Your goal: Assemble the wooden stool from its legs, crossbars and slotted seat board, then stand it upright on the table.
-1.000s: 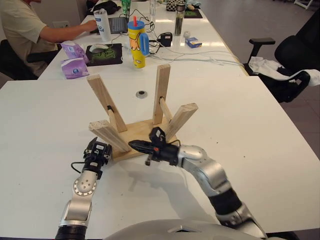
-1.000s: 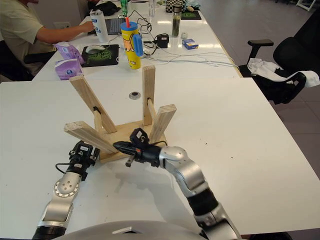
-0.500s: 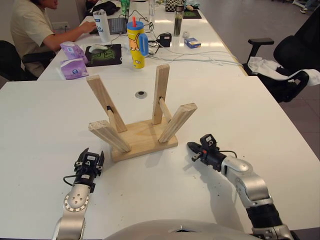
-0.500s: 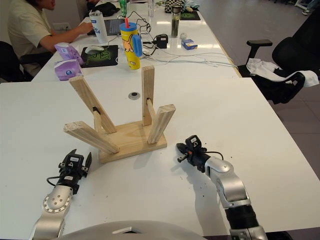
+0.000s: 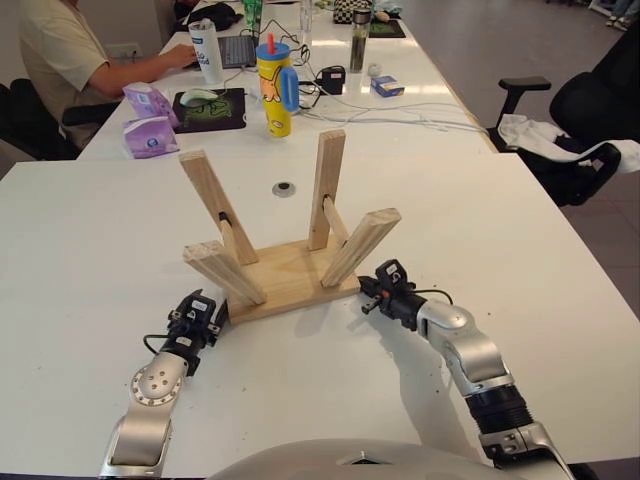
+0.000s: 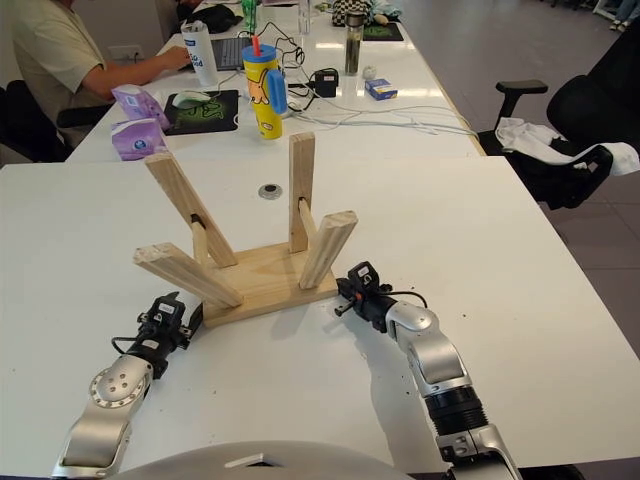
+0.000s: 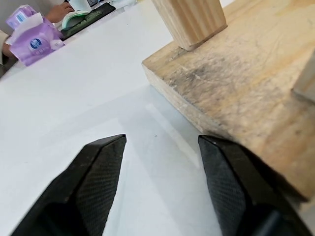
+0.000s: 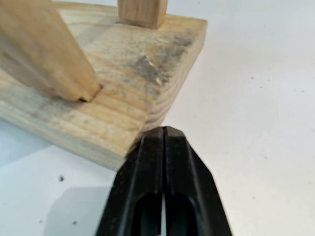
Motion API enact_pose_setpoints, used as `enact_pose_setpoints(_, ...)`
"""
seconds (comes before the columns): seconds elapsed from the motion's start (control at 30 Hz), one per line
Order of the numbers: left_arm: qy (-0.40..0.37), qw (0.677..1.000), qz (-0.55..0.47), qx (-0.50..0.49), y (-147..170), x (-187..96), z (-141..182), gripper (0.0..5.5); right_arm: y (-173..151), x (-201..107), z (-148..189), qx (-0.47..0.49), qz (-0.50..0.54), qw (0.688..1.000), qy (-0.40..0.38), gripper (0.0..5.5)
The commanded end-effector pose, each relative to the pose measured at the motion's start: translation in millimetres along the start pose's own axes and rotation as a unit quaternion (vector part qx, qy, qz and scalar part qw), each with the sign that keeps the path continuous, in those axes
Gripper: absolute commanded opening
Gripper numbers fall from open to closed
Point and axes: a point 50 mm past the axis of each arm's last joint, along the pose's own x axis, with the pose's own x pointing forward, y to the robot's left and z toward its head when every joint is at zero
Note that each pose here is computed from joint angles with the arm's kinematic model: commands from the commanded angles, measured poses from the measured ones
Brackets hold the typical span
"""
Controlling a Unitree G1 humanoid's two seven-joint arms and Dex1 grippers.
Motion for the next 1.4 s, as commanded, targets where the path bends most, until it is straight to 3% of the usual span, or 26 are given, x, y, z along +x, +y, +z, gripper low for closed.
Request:
enact_pose_setpoints(0.03, -0.155, 0.983, -0.084, -0.041, -23, 9, 70, 2.76, 30, 4, 36, 0.015, 0.096, 0.993, -0.06, 0.02)
enact_pose_setpoints(0.6, -0.164, 0.983, -0.073, -0.036, -16, 5, 86, 2.76, 19, -28, 107, 0.025, 0.081, 0.984, -0.156, 0.02)
enact_pose_setpoints(0.8, -0.185, 0.98, -0.063, -0.035, -11, 5, 97, 2.76, -10, -20, 86, 0.009, -0.024, 0.994, -0.108, 0.02)
enact_pose_setpoints(1.0, -0.125, 0.99, -0.057, 0.026, 3, -2, 60, 2.76, -59, -25, 54, -0.004, -0.188, 0.98, -0.058, 0.02)
enact_pose_setpoints(1.13, -0.118, 0.989, -0.059, 0.071, 22, -5, 45, 2.76, -71, -30, 49, -0.002, -0.226, 0.972, -0.06, 0.02)
enact_pose_setpoints(1.23, -0.13, 0.982, -0.093, 0.102, 30, -2, 42, 2.76, -79, -33, 43, -0.009, -0.258, 0.965, -0.043, 0.02)
enact_pose_setpoints(1.4, -0.161, 0.948, -0.242, 0.129, 25, 5, 45, 2.76, -83, -33, 37, -0.002, -0.267, 0.963, -0.035, 0.02)
